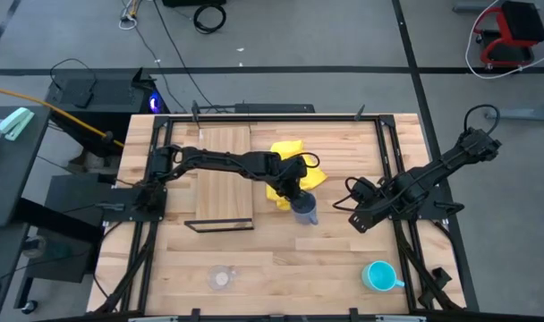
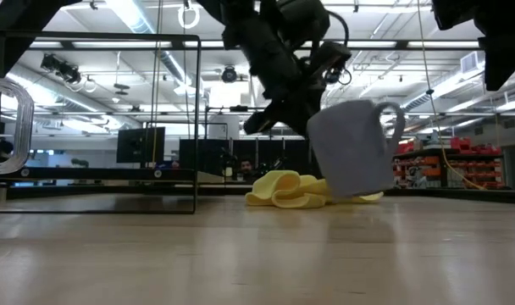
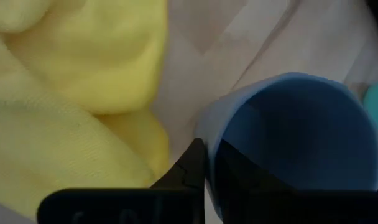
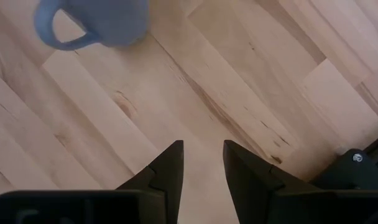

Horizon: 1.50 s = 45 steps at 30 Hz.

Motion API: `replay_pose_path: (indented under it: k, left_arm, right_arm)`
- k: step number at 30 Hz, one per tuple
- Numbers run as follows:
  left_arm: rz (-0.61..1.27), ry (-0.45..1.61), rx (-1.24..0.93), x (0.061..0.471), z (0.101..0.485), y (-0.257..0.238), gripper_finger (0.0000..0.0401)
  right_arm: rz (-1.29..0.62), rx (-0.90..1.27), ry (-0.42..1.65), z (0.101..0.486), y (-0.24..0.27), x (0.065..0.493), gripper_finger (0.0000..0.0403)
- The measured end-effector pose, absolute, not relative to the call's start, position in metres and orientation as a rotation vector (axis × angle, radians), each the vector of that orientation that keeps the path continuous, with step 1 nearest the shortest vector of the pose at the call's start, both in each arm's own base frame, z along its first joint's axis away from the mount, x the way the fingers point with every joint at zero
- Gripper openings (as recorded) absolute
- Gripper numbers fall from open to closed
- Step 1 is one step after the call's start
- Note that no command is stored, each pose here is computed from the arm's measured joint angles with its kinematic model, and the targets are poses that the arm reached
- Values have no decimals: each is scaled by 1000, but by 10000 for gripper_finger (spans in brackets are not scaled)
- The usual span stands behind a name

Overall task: Stack small to large cups/mugs on shelf
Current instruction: Put the violet mug on the shelf

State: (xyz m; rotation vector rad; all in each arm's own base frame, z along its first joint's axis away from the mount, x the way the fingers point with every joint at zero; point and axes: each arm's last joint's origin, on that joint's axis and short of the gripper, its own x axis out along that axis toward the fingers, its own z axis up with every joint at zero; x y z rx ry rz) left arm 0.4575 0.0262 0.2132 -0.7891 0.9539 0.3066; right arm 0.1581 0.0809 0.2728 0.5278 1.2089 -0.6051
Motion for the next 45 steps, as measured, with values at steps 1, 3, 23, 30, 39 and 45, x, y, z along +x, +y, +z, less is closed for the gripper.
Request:
replay_pose_path:
  k: [1, 3, 23, 30, 39, 45]
  left_arm:
    - [298, 934, -790, 460, 219, 26, 24]
    - [281, 895, -788, 464, 234, 27, 23]
    - [875, 1101, -723, 378, 361, 118, 23]
    - [974, 1117, -855, 359, 352, 157, 22]
    - [1051, 1210, -954, 331, 328, 191, 22]
    - [1087, 1254, -943, 304, 326, 196, 22]
  right_arm:
    - [-605, 527, 1209, 273, 81, 158, 121]
    - [-605, 528, 1209, 273, 81, 158, 121]
    - [-497, 608, 1133, 293, 69, 136, 120]
    - [-468, 561, 1118, 294, 69, 137, 120]
    - [-485, 532, 1077, 295, 69, 139, 108]
    - [-498, 517, 1057, 295, 68, 139, 97]
